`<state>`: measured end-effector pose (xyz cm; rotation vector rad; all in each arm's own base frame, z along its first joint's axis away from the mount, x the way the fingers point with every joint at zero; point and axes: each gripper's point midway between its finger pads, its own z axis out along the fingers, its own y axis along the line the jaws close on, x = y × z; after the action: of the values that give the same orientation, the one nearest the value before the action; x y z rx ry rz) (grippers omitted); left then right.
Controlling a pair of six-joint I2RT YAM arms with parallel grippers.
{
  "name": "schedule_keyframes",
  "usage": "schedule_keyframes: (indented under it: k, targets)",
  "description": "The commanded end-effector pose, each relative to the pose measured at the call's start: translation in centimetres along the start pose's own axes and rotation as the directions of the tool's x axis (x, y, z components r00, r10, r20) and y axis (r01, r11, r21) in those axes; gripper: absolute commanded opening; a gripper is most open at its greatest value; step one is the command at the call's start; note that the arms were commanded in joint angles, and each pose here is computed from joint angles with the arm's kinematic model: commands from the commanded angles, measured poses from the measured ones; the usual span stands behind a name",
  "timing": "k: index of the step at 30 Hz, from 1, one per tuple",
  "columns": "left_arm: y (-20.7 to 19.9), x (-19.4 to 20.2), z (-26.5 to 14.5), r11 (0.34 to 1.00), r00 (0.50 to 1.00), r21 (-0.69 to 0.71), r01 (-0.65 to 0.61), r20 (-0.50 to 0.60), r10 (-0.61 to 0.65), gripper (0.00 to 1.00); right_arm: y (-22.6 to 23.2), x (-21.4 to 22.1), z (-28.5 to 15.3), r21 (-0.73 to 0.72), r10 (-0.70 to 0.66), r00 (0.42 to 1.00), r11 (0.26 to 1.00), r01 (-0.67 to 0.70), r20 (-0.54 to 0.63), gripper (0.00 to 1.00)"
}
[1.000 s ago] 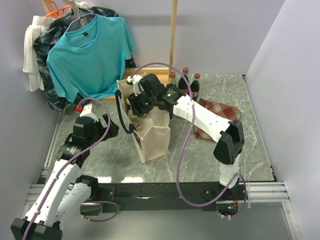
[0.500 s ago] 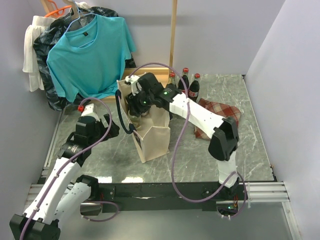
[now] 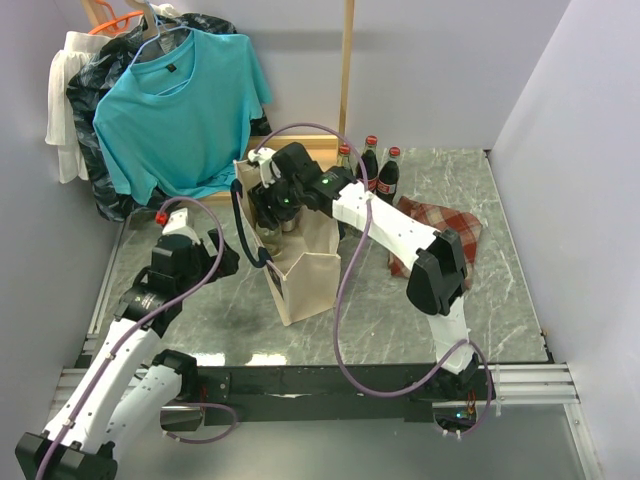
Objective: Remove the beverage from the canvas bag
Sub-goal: Take out the drink from the canvas bag.
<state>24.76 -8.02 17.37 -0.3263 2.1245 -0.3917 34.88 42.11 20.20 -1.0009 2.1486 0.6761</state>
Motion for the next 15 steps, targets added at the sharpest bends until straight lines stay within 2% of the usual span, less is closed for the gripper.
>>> schedule_keyframes:
  k: [1, 15]
  targets:
    - [-1.1, -1.8, -0.8, 1.000, 0.998, 0.021, 0.013, 0.054, -0.014, 0.96, -1.4, -1.7, -0.4, 0.027, -0.006, 0.999, 1.000, 0.005, 0.045, 0.64]
    - [-1.8, -0.9, -0.4, 0.999, 1.000, 0.041, -0.010, 0.017, 0.009, 0.96, -1.2, -1.5, 0.9, -0.027, 0.015, 0.999, 1.000, -0.014, 0.034, 0.65]
